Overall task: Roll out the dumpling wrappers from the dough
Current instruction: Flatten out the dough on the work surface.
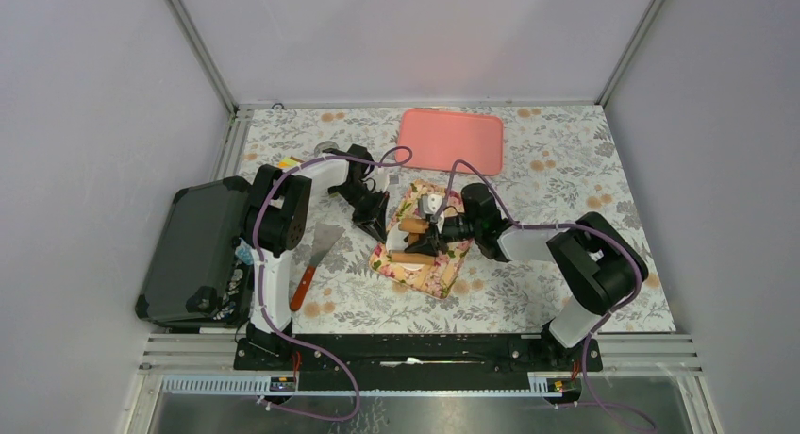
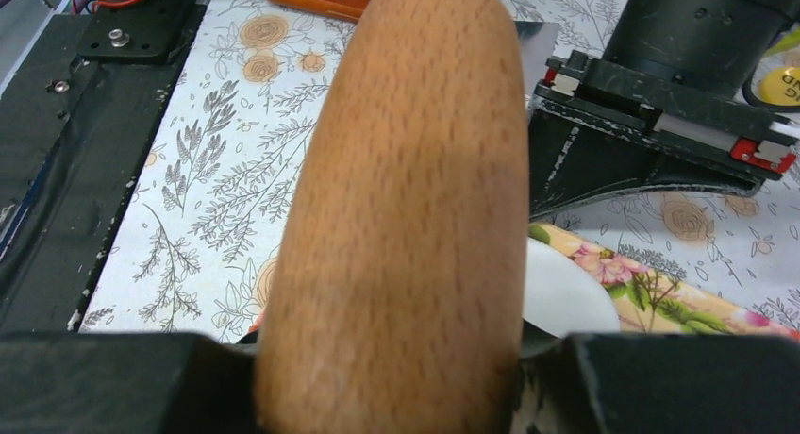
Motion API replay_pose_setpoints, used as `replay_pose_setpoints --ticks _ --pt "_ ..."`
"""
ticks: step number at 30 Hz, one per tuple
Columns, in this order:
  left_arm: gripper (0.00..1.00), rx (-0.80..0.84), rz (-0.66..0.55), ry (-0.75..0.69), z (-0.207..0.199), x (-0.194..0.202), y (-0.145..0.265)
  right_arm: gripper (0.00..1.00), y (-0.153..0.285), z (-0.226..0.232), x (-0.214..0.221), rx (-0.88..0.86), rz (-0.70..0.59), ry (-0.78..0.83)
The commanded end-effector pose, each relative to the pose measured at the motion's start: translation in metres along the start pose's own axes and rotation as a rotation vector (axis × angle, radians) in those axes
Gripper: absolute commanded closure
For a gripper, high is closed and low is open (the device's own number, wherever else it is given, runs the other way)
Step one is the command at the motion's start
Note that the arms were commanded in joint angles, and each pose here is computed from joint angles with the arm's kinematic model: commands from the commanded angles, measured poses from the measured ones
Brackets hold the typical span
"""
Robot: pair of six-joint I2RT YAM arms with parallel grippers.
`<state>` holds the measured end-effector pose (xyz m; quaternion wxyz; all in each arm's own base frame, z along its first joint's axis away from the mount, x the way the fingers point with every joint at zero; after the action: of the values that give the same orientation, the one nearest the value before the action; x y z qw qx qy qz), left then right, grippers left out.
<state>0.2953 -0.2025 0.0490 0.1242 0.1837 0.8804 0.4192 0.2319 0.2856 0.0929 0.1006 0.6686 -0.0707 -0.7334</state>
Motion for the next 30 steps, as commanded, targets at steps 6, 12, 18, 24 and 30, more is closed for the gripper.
replay_pose_setpoints --ticks 6,12,18,24,30 --pt "1.0 -0.203 -0.008 -0.05 0.045 -0.004 -0.01 1.0 0.01 0.063 0.069 -0.191 0.266 -0.229" --pt "1.0 -0.204 -0.009 -0.05 0.045 -0.004 -0.01 1.0 0.014 0.07 0.069 -0.218 0.273 -0.162" --pt "1.0 -0.203 -0.006 -0.048 0.045 -0.004 -0.01 1.0 0.016 0.075 0.067 -0.24 0.266 -0.127" --pt "1.0 -0.204 -0.007 -0.049 0.045 -0.004 -0.01 1.0 0.01 0.055 -0.002 -0.182 0.103 -0.14" --pt "1.0 -0.204 -0.006 -0.05 0.045 -0.004 -0.01 1.0 0.025 0.003 -0.099 -0.009 -0.203 -0.237"
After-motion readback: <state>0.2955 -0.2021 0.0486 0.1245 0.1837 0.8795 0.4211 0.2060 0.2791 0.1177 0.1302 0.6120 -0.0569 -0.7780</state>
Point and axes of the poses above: each gripper's point midway between its finger pads, its own y axis back along the fingers, its own z axis along the line the jaws close on, x = y × z, the point moved 4 cm from there along y, back along the fingers, and after that the axes turned 4 degrees about -y, right-handed, at the moved point
